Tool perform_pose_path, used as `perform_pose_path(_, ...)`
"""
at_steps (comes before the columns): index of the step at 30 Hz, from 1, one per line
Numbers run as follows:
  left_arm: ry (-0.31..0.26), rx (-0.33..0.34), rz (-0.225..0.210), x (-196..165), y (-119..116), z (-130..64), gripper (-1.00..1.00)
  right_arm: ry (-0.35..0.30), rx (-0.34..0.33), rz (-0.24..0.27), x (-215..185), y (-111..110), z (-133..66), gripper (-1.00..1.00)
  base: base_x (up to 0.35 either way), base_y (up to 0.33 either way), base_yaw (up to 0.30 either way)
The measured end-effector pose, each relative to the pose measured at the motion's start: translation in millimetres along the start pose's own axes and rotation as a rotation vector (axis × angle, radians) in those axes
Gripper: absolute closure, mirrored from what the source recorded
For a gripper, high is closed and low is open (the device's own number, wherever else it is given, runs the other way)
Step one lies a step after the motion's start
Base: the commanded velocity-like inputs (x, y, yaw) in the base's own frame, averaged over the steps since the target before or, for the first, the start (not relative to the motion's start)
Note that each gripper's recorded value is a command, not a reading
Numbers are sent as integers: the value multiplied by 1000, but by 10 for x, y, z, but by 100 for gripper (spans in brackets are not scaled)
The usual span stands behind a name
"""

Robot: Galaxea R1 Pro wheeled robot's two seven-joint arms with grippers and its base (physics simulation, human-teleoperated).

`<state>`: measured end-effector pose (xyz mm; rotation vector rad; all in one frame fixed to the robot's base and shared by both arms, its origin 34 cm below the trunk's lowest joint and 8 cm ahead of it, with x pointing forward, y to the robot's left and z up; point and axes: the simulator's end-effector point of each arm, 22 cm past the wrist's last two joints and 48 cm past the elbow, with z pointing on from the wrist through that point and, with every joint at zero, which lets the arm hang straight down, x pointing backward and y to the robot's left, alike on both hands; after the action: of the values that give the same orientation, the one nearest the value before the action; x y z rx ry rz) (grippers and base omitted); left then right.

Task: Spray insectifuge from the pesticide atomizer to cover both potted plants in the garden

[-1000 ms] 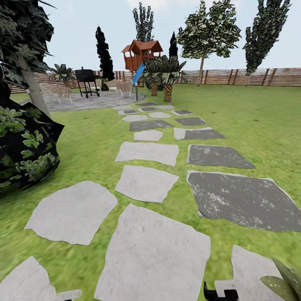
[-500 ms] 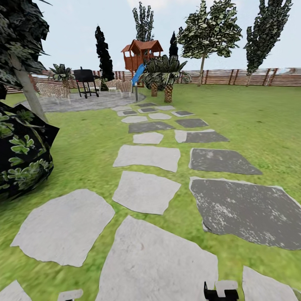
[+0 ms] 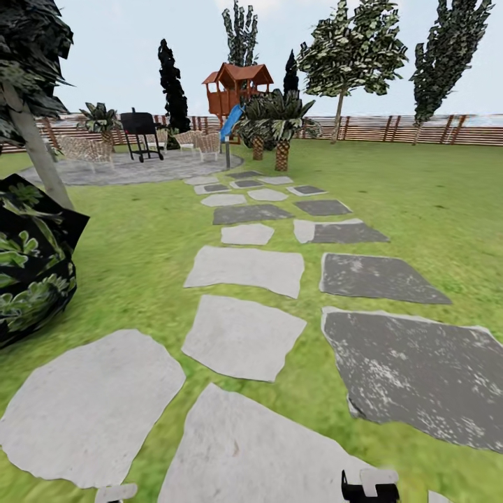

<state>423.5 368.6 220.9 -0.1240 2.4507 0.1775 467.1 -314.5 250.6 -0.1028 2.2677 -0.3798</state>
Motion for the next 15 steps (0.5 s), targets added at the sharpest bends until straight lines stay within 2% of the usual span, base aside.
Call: perform_pose_path(15, 1, 1, 4, 3, -1, 0, 100, 0, -1, -1, -1, 4, 0, -100, 339, 0, 0)
